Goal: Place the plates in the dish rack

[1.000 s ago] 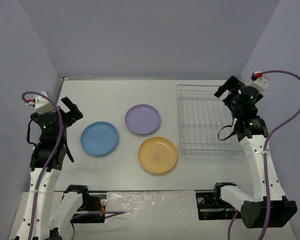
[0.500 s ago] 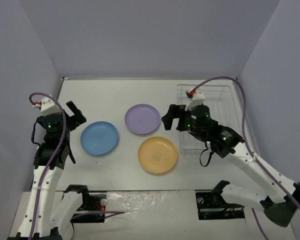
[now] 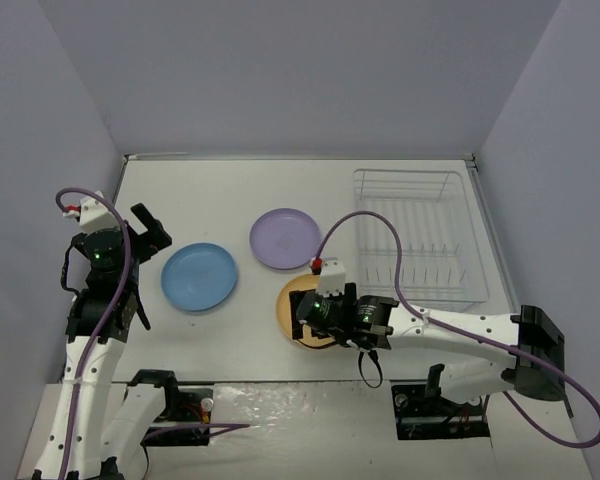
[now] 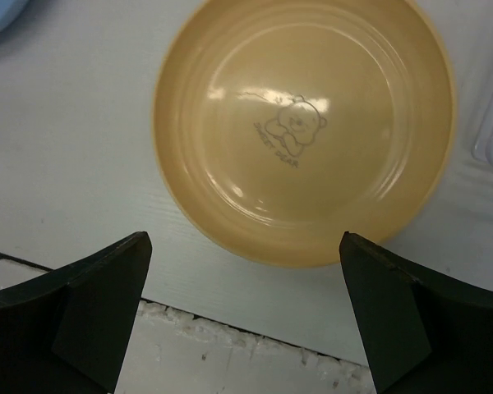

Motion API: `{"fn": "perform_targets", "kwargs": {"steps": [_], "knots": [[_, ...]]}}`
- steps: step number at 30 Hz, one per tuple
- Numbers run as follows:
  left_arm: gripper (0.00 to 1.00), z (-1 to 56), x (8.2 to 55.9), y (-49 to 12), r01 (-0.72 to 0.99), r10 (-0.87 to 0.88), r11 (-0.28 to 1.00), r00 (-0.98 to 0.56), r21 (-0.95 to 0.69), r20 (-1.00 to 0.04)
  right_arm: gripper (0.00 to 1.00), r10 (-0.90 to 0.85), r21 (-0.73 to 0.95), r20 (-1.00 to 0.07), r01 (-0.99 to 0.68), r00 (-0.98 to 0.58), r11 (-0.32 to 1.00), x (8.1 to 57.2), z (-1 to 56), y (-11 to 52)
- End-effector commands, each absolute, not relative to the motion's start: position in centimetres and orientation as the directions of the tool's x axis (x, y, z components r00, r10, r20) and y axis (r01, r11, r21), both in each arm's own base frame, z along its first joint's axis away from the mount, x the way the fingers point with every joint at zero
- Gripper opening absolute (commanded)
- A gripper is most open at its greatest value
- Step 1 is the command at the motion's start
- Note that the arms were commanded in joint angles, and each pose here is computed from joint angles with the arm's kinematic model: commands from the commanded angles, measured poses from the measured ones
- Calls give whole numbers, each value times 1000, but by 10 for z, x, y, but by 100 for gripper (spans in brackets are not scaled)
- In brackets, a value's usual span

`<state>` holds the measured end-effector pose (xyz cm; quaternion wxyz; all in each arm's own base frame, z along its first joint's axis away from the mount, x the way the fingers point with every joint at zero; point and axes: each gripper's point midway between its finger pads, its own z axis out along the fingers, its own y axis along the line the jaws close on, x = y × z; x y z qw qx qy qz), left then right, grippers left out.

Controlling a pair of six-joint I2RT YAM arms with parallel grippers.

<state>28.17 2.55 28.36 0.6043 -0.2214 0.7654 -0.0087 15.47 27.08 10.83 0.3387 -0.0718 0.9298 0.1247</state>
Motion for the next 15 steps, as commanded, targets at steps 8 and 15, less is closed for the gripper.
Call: {"fn": "perform_targets", "kwargs": {"steps": [8,15], "knots": [[97,296,290,21,-291,-363,904,-133,-314,-922,93,396,332,-591,235,-703,913,155,73,224],[97,297,289,21,-294,-369,901,-128,-320,-921,86,483,327,-611,356,-628,876,162,41,211]]}}
